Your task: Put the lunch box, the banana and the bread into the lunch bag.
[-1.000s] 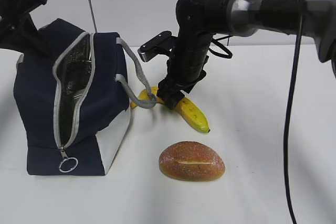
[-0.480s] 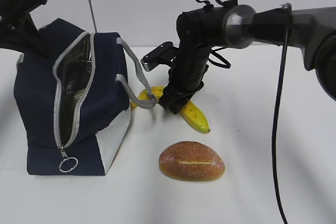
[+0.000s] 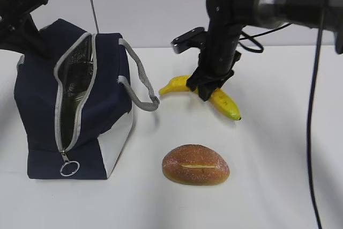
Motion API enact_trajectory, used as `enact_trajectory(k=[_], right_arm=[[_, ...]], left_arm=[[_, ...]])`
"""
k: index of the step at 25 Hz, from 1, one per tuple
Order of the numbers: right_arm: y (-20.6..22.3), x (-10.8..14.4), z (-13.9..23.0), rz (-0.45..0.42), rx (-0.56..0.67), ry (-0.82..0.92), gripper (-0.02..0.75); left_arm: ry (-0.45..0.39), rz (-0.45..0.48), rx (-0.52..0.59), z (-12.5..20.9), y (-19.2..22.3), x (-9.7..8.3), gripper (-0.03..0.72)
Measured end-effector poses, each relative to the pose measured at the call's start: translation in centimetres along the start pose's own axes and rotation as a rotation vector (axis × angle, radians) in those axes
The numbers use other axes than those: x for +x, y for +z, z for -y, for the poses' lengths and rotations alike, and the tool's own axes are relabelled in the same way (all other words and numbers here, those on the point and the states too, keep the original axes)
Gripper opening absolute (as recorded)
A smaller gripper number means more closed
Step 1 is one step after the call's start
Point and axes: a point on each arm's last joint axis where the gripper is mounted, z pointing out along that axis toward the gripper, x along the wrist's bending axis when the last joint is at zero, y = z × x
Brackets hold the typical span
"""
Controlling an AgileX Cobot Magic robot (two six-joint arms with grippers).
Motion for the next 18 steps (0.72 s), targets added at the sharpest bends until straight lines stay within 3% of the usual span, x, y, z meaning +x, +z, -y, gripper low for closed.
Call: enact_trajectory(k=[4,8,11,18], right_arm=[[-4.7,-3.6,1.6,0.052,-0.055,0.088,0.285],[-11.0,-3.7,2.1,0.072,-0.171,0.117,0.285],[-15.2,-2.5,2.3,-0.017,-0.285,0.154,0.285],[-21.1,1.3,2.1,-0.367,-0.487,0.22,0.286]], left_arm=[[-0.002,0.005,0.0,0.0,0.0,0.0,-0.003],[-0.005,0.011,-0.002,0.0,0.0,-0.1,-0.003],[-0.011,0.024,-0.007,-0.1,0.0,-0.2,-0.003],[-0.029,0.066,-0.027,-0.3,0.0,-0.5,-0.003]])
